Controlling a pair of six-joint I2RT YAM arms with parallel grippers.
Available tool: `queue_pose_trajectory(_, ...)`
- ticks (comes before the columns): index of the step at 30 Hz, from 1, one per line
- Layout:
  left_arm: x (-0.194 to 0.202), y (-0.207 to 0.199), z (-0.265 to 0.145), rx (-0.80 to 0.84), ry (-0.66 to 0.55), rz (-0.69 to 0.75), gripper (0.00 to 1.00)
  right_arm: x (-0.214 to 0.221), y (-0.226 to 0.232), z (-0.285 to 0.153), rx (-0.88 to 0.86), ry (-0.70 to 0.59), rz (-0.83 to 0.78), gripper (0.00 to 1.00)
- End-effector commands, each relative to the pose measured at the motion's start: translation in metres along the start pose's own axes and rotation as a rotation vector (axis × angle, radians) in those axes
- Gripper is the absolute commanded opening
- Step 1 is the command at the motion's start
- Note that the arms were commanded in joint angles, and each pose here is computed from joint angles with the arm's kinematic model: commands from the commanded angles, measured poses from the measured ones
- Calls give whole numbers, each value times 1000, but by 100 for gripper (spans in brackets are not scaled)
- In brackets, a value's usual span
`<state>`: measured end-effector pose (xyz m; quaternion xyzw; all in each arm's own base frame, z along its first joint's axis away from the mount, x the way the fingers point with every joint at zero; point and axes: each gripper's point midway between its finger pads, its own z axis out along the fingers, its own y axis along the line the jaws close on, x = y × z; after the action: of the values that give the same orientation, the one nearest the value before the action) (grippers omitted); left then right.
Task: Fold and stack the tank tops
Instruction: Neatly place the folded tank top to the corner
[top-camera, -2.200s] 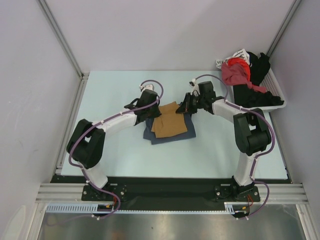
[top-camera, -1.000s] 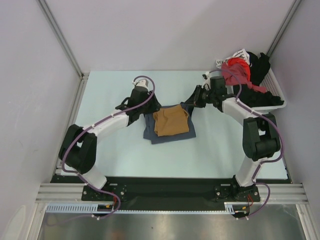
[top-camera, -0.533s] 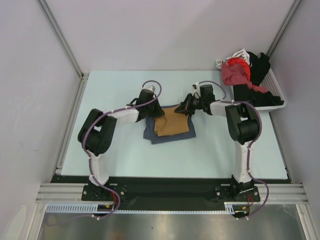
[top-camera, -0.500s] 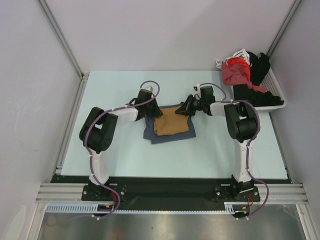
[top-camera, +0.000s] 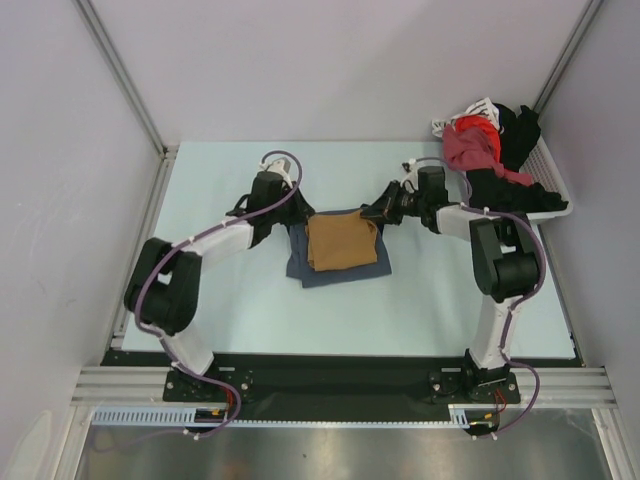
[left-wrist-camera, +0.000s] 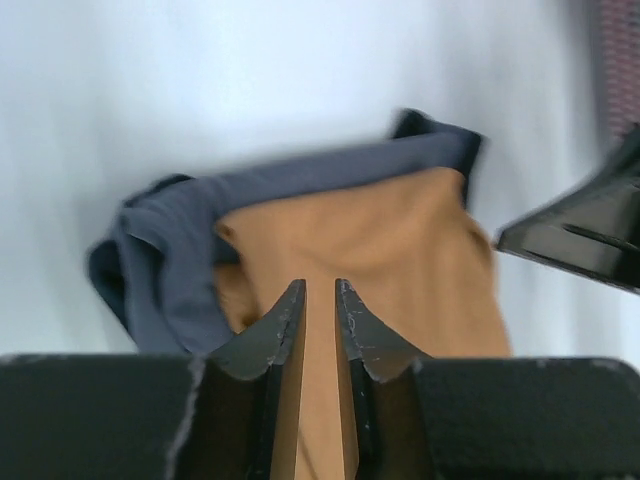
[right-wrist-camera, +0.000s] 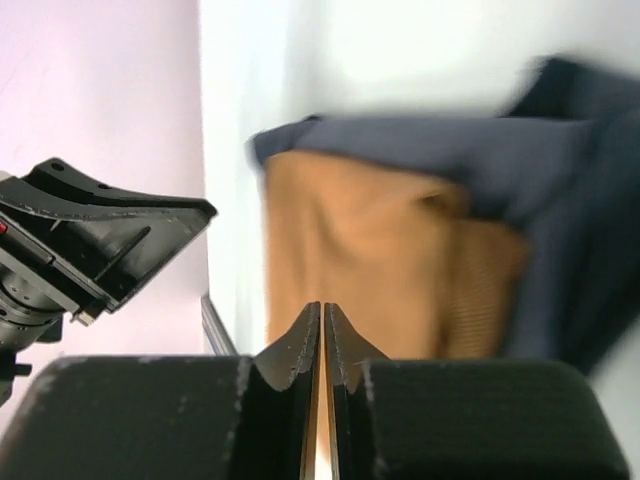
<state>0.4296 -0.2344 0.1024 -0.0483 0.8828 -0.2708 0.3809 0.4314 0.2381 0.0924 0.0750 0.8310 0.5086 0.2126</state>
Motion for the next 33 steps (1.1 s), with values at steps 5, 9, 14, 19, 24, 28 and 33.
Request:
queue_pose_trajectory(5,15,-73,-58,269,-39,7,24,56,68,-14,-139,133,-190,9)
queue_pose_trajectory(9,57,-69,-42,251,113,-84,22,79,41,-7,-114,177,-133,8)
queue_pose_trajectory(14,107,-28,-16,157,224,-175,17,110,-10,1,-35,239,-51,6)
queue_pose_trajectory(19,120,-6,-24,100,201,-207,15,122,-39,-4,21,251,-2,6)
queue_pose_trajectory(24,98,-9,-45,87,123,-124,17,109,-15,-19,-5,209,-70,12)
queue_pose_trajectory(28,79,-13,-68,93,55,-41,27,102,-3,-33,30,181,-129,25)
queue_pose_trajectory(33,60,-3,-95,23,-45,17,55,88,3,-50,97,87,-212,50)
